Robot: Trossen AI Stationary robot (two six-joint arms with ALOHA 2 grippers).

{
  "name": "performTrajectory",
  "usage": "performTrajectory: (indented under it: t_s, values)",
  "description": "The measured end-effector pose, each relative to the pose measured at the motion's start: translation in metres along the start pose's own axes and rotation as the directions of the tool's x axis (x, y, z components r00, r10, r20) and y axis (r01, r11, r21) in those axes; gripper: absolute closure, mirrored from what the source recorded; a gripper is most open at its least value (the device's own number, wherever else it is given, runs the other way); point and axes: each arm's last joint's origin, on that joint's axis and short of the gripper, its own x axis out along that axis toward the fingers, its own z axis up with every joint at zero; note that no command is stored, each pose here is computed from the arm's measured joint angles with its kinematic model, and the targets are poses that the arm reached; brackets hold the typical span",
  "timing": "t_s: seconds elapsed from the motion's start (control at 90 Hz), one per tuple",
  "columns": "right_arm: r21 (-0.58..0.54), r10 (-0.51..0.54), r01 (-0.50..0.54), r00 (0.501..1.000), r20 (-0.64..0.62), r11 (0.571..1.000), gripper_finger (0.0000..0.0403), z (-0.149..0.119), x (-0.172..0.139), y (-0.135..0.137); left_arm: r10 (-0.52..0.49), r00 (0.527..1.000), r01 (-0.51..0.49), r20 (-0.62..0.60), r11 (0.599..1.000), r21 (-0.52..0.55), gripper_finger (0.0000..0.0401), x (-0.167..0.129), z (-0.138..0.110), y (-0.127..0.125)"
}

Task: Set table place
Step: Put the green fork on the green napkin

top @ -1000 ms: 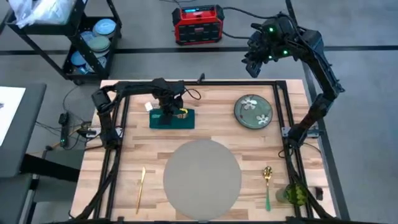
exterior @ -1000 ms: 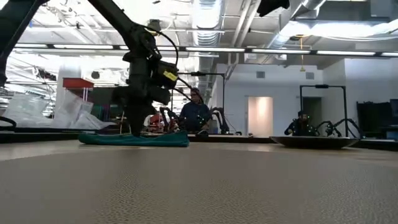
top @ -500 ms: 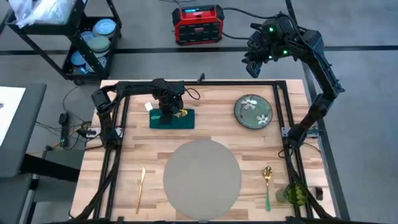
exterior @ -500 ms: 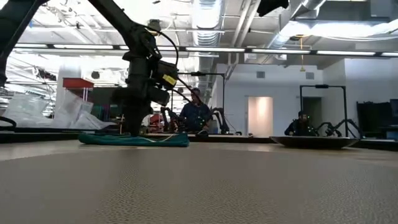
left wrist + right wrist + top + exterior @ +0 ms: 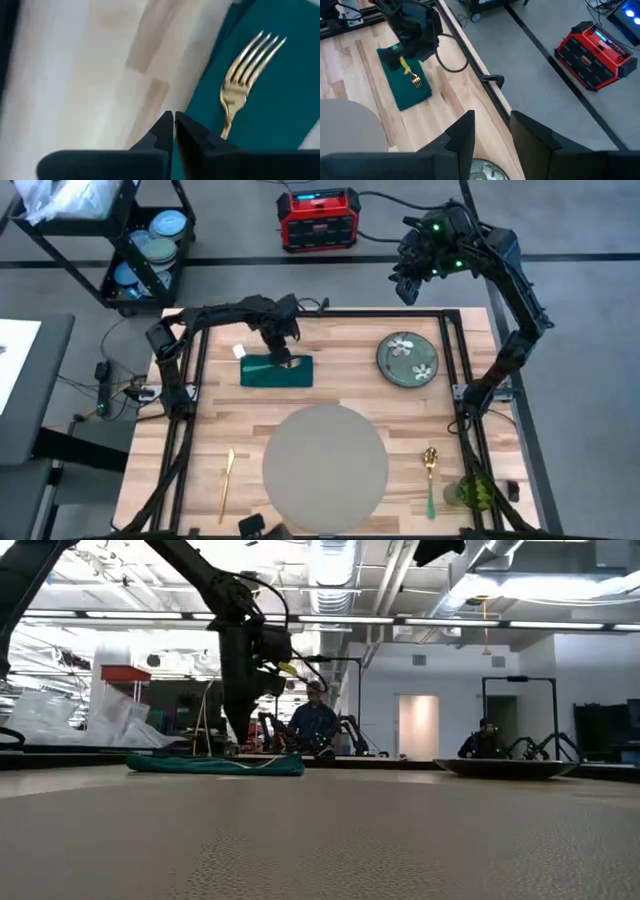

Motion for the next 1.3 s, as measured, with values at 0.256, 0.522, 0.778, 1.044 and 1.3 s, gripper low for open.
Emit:
performTrajectory:
  t_s: [0.256, 0.522, 0.778, 1.044, 1.3]
  values:
    - [0.005, 0.004, -0.003, 1.0, -0.022, 1.0, 0.029, -0.002, 0.0, 0.0, -0.081, 0.995, 0.087, -0.062, 0.991, 0.097, 0.0401, 0.002, -0.007, -0.009]
    - [-0.01, 0.003, -0.003, 1.0, -0.023, 1.0, 0.029, -0.002, 0.0, 0.0, -0.084, 0.996, 0.084, -0.007, 0.987, 0.136, 0.0401, 0.009, -0.001, -0.023]
    - [-0.011, 0.003, -0.003, 1.0, -0.023, 1.0, 0.029, -0.002, 0.0, 0.0, -0.012, 1.0, 0.013, -0.012, 0.995, 0.104, 0.0401, 0.022, -0.006, -0.03]
    - [-0.013, 0.003, -0.004, 1.0, -0.023, 1.0, 0.029, -0.002, 0.0, 0.0, -0.077, 0.996, 0.081, -0.041, 0.991, 0.109, 0.0401, 0.029, -0.012, -0.045]
    - [-0.018, 0.003, -0.004, 1.0, -0.023, 1.0, 0.029, -0.002, 0.0, 0.0, -0.099, 0.994, 0.103, -0.04, 0.987, 0.12, 0.0401, 0.029, -0.011, -0.059]
